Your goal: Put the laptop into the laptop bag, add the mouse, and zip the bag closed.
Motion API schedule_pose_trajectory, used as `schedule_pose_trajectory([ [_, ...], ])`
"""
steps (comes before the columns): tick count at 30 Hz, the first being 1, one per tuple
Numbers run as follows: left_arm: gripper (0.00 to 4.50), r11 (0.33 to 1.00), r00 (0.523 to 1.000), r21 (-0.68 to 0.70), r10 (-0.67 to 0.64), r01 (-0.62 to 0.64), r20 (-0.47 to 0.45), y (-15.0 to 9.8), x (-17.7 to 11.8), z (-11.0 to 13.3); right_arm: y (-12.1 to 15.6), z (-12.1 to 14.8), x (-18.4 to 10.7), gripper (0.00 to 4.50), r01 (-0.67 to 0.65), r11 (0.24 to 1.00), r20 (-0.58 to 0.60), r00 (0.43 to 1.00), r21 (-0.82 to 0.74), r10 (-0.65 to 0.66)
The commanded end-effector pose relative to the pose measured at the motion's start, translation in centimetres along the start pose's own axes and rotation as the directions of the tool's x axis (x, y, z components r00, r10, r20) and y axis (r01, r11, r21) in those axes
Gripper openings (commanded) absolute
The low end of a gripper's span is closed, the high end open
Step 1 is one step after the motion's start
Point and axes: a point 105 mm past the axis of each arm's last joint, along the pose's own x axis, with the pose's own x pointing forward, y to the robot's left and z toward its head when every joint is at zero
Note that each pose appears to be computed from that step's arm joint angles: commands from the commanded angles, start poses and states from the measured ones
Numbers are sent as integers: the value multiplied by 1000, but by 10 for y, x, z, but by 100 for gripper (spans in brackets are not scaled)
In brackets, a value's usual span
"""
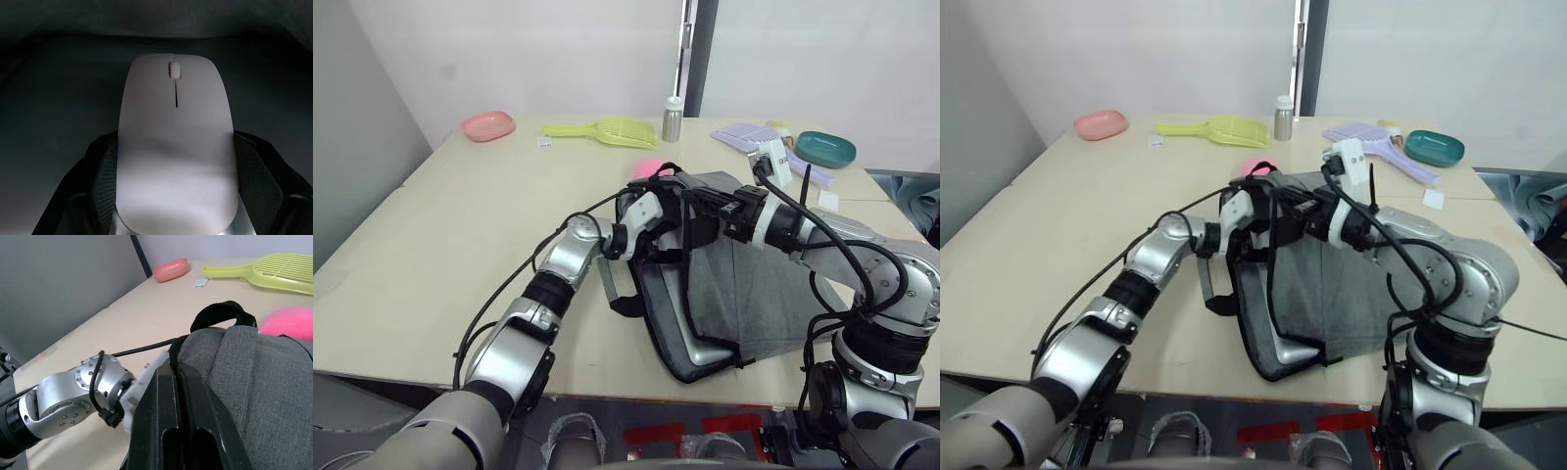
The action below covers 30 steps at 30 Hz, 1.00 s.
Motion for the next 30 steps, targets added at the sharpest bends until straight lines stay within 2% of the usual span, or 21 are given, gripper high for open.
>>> schedule_pose_trajectory([
  [1,283,1000,1000,25,8,-8,-6,2,11,5,11,21,-5,4,-42,998,90,995,-46,46],
  [10,283,1000,1000,-5,-7,7,1,-3,31,3,12,22,-5,4,-46,998,93,994,-38,50],
  [12,384,1000,1000,-13,-16,17,7,-5,32,4,12,21,-4,0,-45,998,91,995,-38,48],
  [14,446,999,1000,-27,-23,24,15,-5,30,4,10,21,-4,0,-41,999,90,995,-35,44],
  [20,446,1000,999,-22,-7,8,46,1,13,4,7,21,-4,0,-29,999,87,996,-33,32],
  [22,446,1000,997,-21,-4,6,82,1,5,8,6,20,-4,0,-29,999,83,996,-32,32],
  [26,446,999,983,-37,6,1,185,2,-24,23,6,17,-2,0,-31,999,73,997,-31,33],
  [30,446,997,974,-74,47,-32,223,7,-56,30,5,11,1,0,-32,998,49,998,-45,34],
])
